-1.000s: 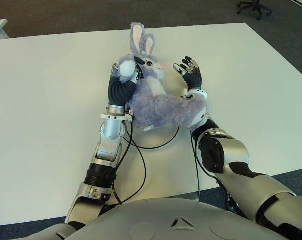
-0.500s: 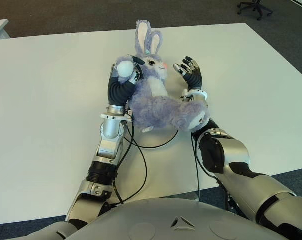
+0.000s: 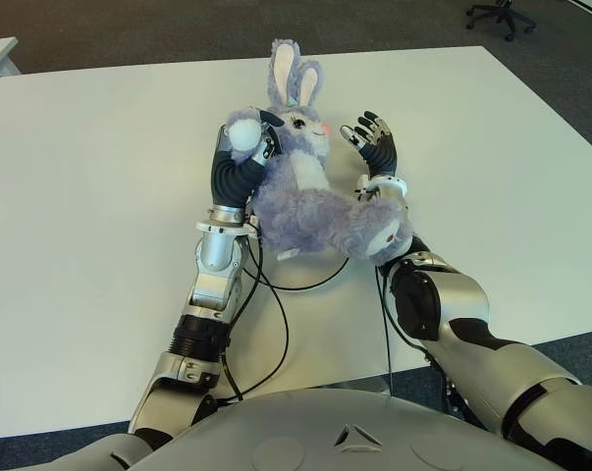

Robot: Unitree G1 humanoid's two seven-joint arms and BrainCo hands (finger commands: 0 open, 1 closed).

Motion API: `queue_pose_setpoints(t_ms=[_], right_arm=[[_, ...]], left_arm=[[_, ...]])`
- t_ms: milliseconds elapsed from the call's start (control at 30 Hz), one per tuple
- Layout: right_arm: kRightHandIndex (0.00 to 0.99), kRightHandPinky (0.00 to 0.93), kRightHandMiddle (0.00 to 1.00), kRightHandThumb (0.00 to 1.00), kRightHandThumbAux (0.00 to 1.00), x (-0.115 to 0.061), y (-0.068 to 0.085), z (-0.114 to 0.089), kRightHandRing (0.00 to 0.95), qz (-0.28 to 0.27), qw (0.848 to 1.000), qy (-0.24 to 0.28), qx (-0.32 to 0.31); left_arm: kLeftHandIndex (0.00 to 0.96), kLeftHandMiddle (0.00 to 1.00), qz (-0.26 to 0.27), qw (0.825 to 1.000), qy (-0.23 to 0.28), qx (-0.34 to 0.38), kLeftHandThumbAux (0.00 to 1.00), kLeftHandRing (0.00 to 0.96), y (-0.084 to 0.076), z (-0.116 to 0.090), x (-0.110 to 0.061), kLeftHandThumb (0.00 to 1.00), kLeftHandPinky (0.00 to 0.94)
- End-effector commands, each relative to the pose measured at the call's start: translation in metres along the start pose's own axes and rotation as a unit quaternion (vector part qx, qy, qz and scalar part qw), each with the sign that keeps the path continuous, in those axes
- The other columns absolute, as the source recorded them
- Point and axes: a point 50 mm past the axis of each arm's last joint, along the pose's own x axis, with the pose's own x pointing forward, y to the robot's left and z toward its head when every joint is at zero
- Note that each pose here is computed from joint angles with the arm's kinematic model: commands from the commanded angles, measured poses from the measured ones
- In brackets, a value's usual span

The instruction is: Put the doll into the plate.

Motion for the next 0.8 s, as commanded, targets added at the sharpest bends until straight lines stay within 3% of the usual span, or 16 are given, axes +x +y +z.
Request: queue_pose_setpoints(t_ms=[33,733,800], right_arm=[[0.150,0.151,0.175,0.052,0.751,-0.0449,-0.0181,-0.0761,0.159,-0.030,0.988,0.152,-0.002],[0.154,0.161,0.183,0.055,0.748,-0.0454,-0.0183,-0.0766,0.164,-0.030,0.988,0.152,0.001],[0.157,0.160,0.186,0.059,0.749,-0.0452,-0.0183,-0.0765,0.167,-0.030,0.988,0.152,0.001]], left_arm=[[0.443,0.835,0.019,0.999,0.029,-0.014,0.697,0.848,0.0030,-0.0108,-0.0136,0.732,0.853],[0.437,0.728,0.017,0.999,0.028,-0.013,0.701,0.755,0.0038,-0.0116,-0.0127,0.718,0.767],[0.436,0.710,0.017,0.999,0.027,-0.013,0.702,0.736,0.0038,-0.0115,-0.0126,0.717,0.724]])
